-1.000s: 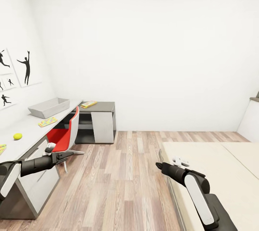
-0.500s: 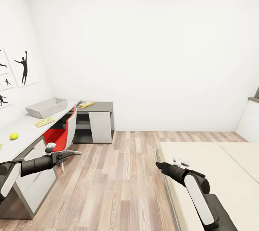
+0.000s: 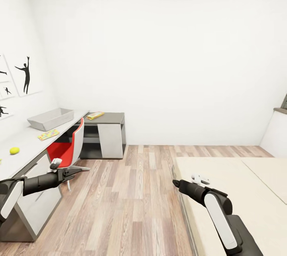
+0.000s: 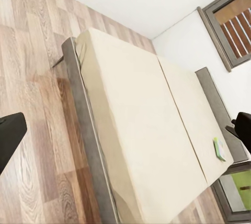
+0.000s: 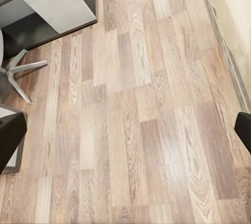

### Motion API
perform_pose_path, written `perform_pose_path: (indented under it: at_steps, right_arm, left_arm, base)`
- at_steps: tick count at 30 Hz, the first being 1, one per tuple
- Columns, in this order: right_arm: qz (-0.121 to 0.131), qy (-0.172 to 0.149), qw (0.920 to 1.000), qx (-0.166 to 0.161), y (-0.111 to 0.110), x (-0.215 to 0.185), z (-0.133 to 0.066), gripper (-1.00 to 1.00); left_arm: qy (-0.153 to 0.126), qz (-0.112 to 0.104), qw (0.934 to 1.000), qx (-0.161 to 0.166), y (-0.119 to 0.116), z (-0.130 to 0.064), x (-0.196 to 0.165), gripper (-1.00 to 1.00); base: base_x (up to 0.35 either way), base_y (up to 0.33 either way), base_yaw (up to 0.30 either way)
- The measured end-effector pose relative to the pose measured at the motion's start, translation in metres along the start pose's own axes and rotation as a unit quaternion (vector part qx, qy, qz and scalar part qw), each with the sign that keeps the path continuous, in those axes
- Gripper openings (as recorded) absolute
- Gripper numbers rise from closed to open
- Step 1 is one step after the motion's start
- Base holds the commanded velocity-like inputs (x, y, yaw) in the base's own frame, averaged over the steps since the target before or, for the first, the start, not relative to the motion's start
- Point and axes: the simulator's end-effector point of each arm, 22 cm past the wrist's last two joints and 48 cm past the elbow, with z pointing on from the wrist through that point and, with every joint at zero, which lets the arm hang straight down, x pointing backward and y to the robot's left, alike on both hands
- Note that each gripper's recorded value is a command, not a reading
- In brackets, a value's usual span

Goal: Put all the toys in the child's room - the three board games (two on the bed and one on the table), the two jigsaw puzzles on the table, and the tennis ball on the table - inside the toy box on the table in the child's room.

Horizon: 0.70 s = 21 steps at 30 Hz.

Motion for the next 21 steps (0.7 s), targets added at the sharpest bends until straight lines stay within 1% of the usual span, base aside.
perform_pose_path:
  at_steps: [15,21]
  right_arm:
    - [0.0,0.0,1.0,0.0,0.0002,0.0,0.0,1.0]
    - [0.0,0.0,1.0,-0.001,0.0005,-0.0003,-0.0001,1.0]
  left_arm:
    - [0.0,0.0,1.0,0.0,-0.0001,0.0,0.0,1.0]
    - [0.0,0.0,1.0,-0.001,0.0004,0.0001,-0.0002,1.0]
  base:
    - [-0.002,-0.004,0.0]
    - [-0.031,-0.115,0.0]
